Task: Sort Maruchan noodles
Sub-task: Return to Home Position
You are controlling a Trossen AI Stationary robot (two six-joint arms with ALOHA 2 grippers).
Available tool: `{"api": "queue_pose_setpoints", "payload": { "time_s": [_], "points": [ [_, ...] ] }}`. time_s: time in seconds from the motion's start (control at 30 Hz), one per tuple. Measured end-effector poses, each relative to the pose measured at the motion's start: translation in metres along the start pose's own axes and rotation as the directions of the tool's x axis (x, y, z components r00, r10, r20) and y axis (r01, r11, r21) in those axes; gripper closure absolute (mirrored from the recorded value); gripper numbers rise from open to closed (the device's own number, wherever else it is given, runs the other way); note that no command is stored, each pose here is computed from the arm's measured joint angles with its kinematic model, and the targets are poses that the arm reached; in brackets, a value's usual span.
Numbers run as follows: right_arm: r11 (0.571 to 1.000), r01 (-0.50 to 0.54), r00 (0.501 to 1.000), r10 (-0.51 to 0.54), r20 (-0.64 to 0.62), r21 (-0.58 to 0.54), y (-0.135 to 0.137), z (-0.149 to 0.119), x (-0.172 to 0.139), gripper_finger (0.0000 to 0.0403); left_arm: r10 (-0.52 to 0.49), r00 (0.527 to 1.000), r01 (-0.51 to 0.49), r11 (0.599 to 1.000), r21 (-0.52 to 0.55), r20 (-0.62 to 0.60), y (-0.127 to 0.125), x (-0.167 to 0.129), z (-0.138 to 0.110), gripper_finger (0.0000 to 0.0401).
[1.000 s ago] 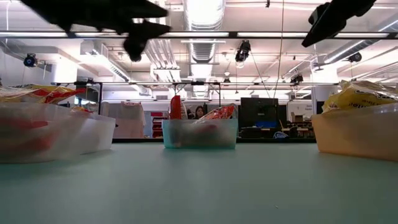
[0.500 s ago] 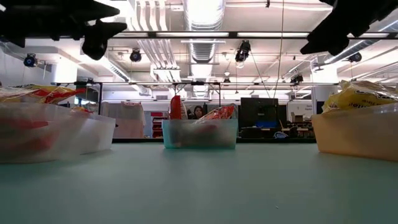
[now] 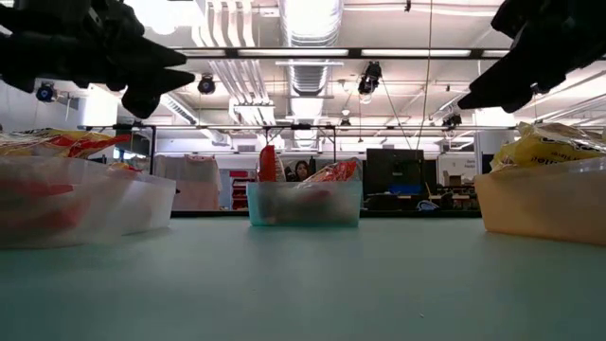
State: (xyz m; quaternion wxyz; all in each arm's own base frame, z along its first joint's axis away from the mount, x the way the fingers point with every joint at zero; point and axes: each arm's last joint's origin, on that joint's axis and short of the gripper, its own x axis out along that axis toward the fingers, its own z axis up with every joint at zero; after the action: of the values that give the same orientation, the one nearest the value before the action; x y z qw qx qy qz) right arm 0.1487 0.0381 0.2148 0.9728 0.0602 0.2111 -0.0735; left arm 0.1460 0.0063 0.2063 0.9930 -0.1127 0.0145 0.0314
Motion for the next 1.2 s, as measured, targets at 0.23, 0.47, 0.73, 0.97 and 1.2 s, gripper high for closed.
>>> {"api": "queue_pose_setpoints", "payload": {
  "time_s": [0.23, 0.47, 0.73, 0.97, 1.2],
  "points": [
    [1.000, -0.010, 0.999, 0.010, 0.033, 0.002, -0.002, -0.016, 0.007, 0.0179, 0.091, 0.996, -0.091, 0.996, 0.017, -0.002, 0.005, 0.003, -0.009, 0.0243],
    [1.000, -0.016, 0.998, 0.016, 0.053, 0.010, -0.005, -0.034, 0.012, 0.0179, 0.114, 0.993, -0.113, 0.992, 0.051, -0.036, 0.006, 0.006, -0.014, 0.0243],
    [0.999, -0.025, 0.997, 0.023, 0.076, 0.023, -0.009, -0.049, 0.013, 0.0179, 0.122, 0.990, -0.118, 0.991, 0.055, -0.066, 0.007, 0.008, -0.019, 0.0243],
    [0.992, -0.119, 0.986, 0.114, 0.123, 0.037, -0.009, -0.056, 0.014, 0.0179, 0.123, 0.990, -0.119, 0.991, 0.056, -0.072, 0.007, 0.009, -0.020, 0.0243],
    [0.990, -0.138, 0.975, 0.128, 0.182, 0.040, -0.012, -0.070, 0.015, 0.0179, 0.123, 0.990, -0.120, 0.991, 0.056, -0.073, 0.008, 0.009, -0.020, 0.0243]
  ]
}}
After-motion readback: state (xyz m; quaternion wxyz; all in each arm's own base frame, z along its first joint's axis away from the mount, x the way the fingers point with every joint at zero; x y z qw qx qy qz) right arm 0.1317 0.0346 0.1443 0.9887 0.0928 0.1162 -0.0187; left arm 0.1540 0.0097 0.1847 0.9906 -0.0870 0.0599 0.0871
